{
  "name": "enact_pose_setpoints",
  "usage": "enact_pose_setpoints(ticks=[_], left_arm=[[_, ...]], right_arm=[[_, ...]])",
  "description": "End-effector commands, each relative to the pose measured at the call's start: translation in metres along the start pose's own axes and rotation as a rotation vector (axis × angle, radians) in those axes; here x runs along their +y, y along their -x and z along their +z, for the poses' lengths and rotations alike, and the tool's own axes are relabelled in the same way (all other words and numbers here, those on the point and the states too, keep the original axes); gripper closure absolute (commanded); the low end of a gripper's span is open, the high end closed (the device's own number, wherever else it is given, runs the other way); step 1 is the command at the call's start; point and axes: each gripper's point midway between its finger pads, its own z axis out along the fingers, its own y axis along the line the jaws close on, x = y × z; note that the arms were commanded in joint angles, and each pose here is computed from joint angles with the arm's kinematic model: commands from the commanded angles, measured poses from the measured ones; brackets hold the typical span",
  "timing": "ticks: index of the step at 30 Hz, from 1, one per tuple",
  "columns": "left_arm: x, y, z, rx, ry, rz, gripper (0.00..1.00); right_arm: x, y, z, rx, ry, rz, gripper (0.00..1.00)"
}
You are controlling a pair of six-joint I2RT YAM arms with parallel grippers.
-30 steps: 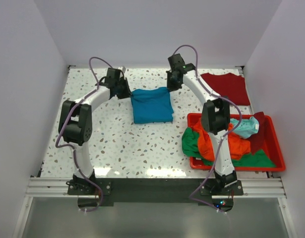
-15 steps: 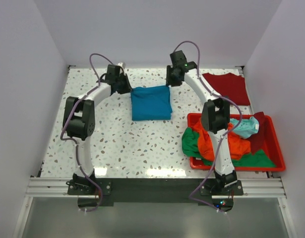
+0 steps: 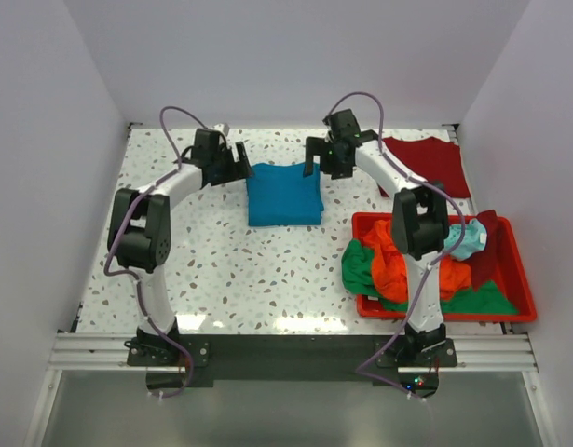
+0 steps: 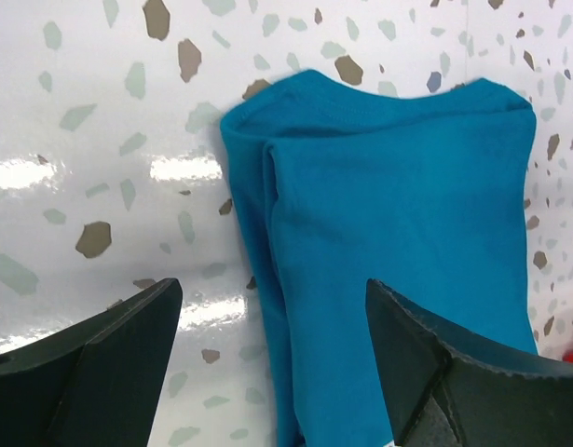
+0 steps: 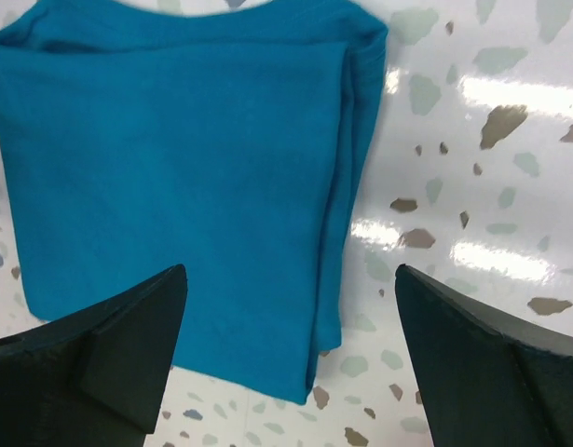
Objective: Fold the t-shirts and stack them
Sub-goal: Fold the tshirt, then neatly place the folded tshirt to the corner
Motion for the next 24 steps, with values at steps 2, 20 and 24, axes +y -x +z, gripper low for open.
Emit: enact_pose_setpoints(ticks=[2,20,24], left_arm=[[-0.017,0.001,-0.014,-0.041,-0.116,0.03,0.18],[-0.006,-0.046,0.018,0.07,-0.156,0.014,0.43],[-0.001,-0.056,0.024,0.099,-0.148,0.004,0.5]], right_arm=[[0.02,0.01,-0.029,-0.069,0.145,-0.014,0.03],[-0.006,-0.029,0.016,0.063,0.263,0.096,0.04],[-0.007,-0.038,0.026,0.088,0.265,0.102,0.05]])
